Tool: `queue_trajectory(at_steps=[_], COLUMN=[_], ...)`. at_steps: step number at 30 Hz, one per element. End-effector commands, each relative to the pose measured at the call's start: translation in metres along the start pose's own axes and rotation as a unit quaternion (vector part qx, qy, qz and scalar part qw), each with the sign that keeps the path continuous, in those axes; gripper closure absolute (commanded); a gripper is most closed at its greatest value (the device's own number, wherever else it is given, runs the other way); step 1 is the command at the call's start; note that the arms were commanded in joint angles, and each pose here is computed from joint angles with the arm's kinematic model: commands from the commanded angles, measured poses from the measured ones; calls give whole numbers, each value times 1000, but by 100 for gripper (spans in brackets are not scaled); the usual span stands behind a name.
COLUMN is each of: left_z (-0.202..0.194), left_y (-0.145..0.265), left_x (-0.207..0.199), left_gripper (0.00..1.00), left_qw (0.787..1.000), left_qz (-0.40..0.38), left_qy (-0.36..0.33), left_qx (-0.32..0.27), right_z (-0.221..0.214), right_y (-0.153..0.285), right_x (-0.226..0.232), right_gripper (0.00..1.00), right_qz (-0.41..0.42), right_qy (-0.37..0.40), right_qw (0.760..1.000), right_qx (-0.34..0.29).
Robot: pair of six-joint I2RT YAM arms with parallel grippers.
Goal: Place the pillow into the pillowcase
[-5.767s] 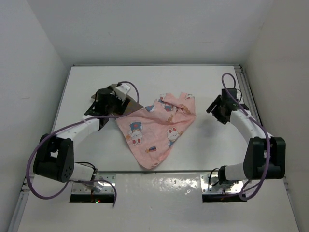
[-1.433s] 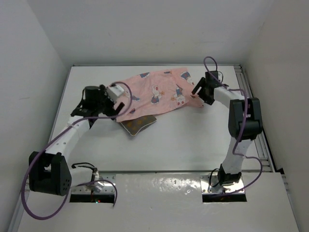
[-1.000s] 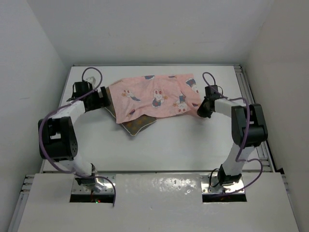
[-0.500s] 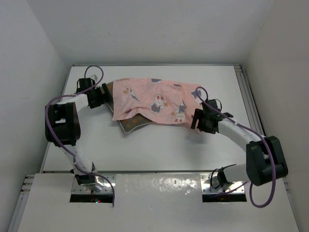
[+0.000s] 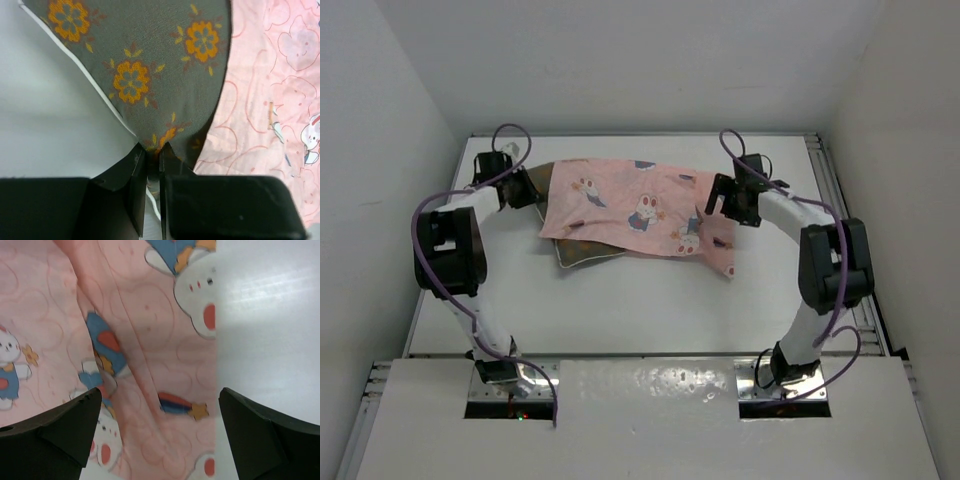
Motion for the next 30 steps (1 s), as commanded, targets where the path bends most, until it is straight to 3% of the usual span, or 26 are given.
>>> queue_trajectory(at_steps=[1,6,9,10,16,21,23,26,28,30], left_z=[82,161,194,199,221,262,285,303,289,263], left_y=[36,93,122,128,160,198,227,265,274,269], left_x=[-8,-16,-31,-40,-75,-95,-113,-161,-215,-263], left_gripper=[100,100,100,100,100,100,100,100,100,100], left_qw=[991,965,954,952,930,890,854,800,774,765], left_qz=[3,68,68,60,55,94,114,100,37,-31], left_qy=[-78,-147,-145,-151,-205,-240,-262,-316,-367,-397], left_qx=[-105,-205,-255,-260,-300,-377,-435,-500,-514,-505], right_z=[33,48,36,26,-9,-30,-31,-25,-12,0], right_y=[-19,-61,-90,-98,-95,-78,-71,-61,-45,-31], right_x=[13,9,2,6,29,30,29,26,30,32], right_gripper=[2,5,41,58,100,97,88,82,61,42], right_qz=[25,4,-5,10,61,71,65,60,74,85], right_qy=[-28,-82,-120,-127,-116,-112,-98,-82,-69,-46], right_qw=[999,997,993,991,990,990,992,994,995,995], right_qx=[-23,-10,17,37,48,39,37,28,5,-19])
Point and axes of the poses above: each gripper's point midway between its finger pads, its own y axis back along the fingers, its own x axis along the line the jaws close on, z = x × y, the point moved 2 cm from there along y, back along the fingers, and after that the axes turned 8 degrees about y, right-handed, at the moved point
